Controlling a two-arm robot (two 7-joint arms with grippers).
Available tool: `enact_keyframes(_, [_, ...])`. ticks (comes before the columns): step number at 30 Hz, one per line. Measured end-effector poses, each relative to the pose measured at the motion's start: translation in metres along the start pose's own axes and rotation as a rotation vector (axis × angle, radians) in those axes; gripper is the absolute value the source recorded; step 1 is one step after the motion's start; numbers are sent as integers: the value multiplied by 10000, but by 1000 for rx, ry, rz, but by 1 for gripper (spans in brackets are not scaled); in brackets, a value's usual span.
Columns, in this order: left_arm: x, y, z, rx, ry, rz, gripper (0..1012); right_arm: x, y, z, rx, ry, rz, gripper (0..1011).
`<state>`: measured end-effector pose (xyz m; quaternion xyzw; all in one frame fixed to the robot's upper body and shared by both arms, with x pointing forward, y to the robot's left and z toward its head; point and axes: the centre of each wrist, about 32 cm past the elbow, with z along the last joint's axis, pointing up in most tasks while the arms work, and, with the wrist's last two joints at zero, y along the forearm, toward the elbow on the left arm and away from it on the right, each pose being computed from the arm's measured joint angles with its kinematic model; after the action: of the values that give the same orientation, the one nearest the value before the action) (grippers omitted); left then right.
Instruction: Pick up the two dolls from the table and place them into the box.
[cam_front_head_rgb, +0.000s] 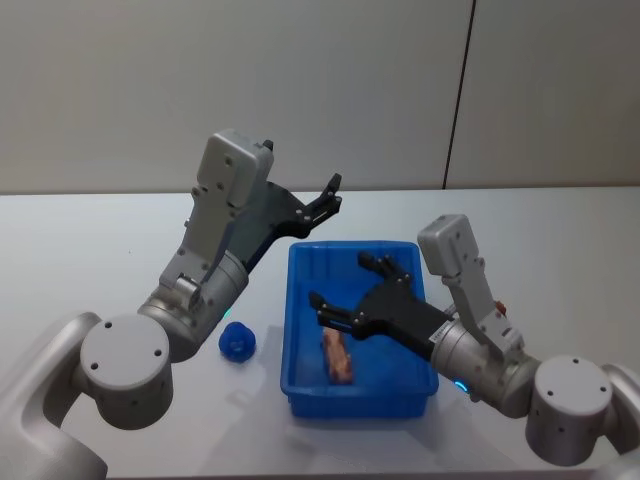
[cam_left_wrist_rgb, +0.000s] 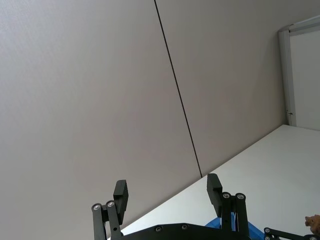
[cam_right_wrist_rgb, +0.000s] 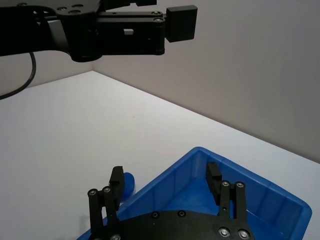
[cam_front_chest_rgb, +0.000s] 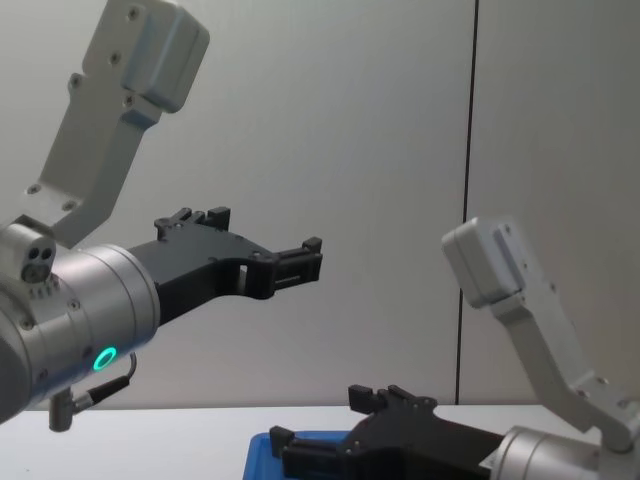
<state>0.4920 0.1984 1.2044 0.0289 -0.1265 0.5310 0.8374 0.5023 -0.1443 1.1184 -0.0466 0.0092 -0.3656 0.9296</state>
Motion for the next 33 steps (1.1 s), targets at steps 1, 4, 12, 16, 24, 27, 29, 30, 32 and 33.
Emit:
enact_keyframes(1, [0,0,0,0,0,0,1001,0,1,-3,-1,0,-2,1001])
enact_keyframes(4, [0,0,0,0,0,0,1001,-1,-4,-13,-7,-2,-19,1001])
enact_keyframes(12, [0,0,0,0,0,0,1001,14,-97,-69,-42,3,-100,1001])
enact_keyframes(16, [0,0,0,0,0,0,1001,24,-161,-88,-59,6,-148,1001])
enact_keyframes(24, [0,0,0,0,0,0,1001,42,-301,-119,-101,21,-252,1001])
enact_keyframes(27, [0,0,0,0,0,0,1001,49,-354,-129,-121,29,-298,1001])
enact_keyframes(29, [0,0,0,0,0,0,1001,54,-396,-138,-136,36,-333,1001])
enact_keyframes(30, [0,0,0,0,0,0,1001,55,-409,-140,-139,37,-341,1001])
enact_keyframes(32, [0,0,0,0,0,0,1001,59,-438,-146,-151,42,-366,1001])
enact_keyframes(33, [0,0,0,0,0,0,1001,63,-463,-150,-161,47,-389,1001])
